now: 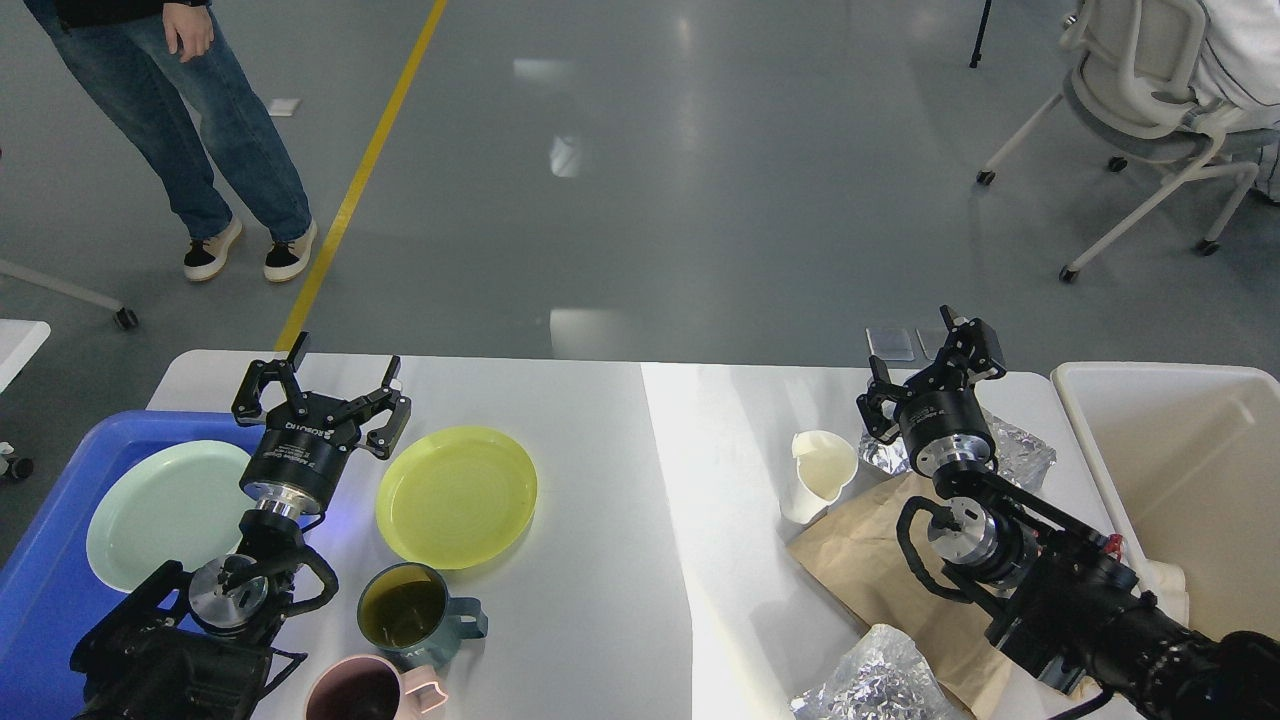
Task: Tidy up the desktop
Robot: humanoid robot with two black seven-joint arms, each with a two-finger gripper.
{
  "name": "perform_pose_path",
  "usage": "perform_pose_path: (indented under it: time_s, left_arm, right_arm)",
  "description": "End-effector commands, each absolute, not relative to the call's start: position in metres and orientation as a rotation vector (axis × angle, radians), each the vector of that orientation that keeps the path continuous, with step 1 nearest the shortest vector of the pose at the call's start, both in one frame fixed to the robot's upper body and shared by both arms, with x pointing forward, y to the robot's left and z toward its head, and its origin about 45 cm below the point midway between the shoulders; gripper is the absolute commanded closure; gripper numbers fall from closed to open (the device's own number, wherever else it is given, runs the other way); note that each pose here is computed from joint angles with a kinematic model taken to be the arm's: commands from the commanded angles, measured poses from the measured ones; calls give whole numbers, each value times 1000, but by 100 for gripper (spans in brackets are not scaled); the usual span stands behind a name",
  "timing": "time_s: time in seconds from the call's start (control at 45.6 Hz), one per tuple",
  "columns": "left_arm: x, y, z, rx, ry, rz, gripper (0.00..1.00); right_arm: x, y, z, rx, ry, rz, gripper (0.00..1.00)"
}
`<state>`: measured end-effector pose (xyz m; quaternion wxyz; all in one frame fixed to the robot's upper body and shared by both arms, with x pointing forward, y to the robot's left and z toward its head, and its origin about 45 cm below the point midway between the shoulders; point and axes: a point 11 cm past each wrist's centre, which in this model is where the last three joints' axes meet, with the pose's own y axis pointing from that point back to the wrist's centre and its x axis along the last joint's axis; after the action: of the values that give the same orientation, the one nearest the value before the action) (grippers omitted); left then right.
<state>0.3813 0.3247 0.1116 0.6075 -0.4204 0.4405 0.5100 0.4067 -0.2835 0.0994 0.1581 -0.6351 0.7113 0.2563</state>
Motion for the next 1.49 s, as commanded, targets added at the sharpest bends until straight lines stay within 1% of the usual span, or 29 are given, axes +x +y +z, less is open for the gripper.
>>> perform_pose_path:
  time_s: [0.0,0.964,1.095,1.205,1.358,1.468]
  left_arm:
    - [381,324,111,-965,1022,1175,4]
    - [381,323,111,-963,1017,1181,4]
    - [382,314,108,-914,1033,1175,4]
    - [380,303,103,-792,1047,1154,4]
    - [390,314,111,-676,1019,1185,4]
    - [402,322,119,-503,969,1229,4]
  right_arm:
    - [407,-284,100,-1816,2035,731,0]
    - [406,-284,99,-1816,2036,735,0]
    - [406,-283,99,-1817,2034,735,0]
    - [406,-284,99,-1816,2034,733,0]
    - [406,-284,99,-1816,2034,733,0]
    - [406,-283,99,-1817,2033,737,0]
